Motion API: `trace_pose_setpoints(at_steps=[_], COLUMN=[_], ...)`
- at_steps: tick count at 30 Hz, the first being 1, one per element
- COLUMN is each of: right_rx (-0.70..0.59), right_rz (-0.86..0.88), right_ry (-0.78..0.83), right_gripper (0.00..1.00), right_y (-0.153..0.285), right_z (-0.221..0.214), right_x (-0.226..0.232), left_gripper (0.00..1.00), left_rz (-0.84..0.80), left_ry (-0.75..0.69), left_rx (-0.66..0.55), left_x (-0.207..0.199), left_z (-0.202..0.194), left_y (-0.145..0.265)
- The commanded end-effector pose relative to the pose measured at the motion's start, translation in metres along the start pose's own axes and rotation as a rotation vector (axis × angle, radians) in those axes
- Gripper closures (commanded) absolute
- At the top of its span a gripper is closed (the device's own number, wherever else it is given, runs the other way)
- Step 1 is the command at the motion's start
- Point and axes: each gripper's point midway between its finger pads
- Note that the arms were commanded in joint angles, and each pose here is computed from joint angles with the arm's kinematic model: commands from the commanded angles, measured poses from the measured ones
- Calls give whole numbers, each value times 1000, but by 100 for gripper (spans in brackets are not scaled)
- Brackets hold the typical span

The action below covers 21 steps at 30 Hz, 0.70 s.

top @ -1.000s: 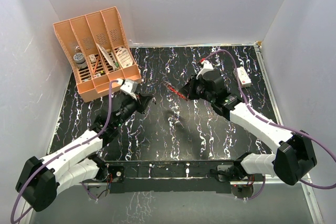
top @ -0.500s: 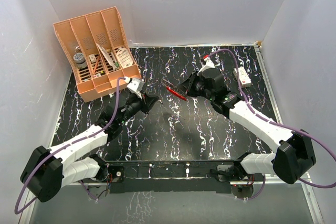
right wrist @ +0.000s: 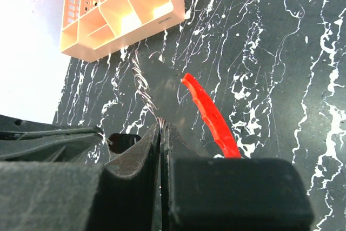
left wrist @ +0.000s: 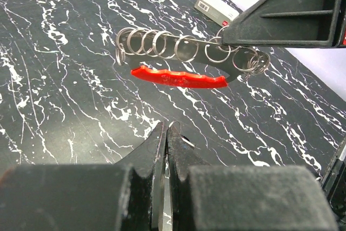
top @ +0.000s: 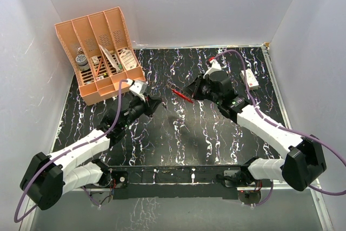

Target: Put the keys on the keyring

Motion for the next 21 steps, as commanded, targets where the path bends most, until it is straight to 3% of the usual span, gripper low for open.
trace_pose_setpoints(at_steps=[1, 12, 17, 21], right_rx=[-108, -163, -2, 14], right_rz=[58, 61, -71, -118], right_ry=[116, 369, 380, 361], right_gripper=[100, 100, 100, 100], right_y=[13, 22, -1, -10], right_z=[23, 11, -21, -38], right_x=[11, -14, -53, -75], left_gripper=[100, 100, 100, 100], left_rz=[41, 57, 54, 51], left_ry=[-27, -46, -43, -41], left_rx=[-45, -45, -41, -42], left_x=[5, 9, 9, 8], left_z=[14, 11, 9, 9], left_y=[7, 13, 13, 12])
Point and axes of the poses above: each gripper's point midway between its finger pads, its own y axis back along the fingers, its own x axis along the line the jaws close on, z = x × y, and after that the axes turned 3 degrees about -y, right-handed
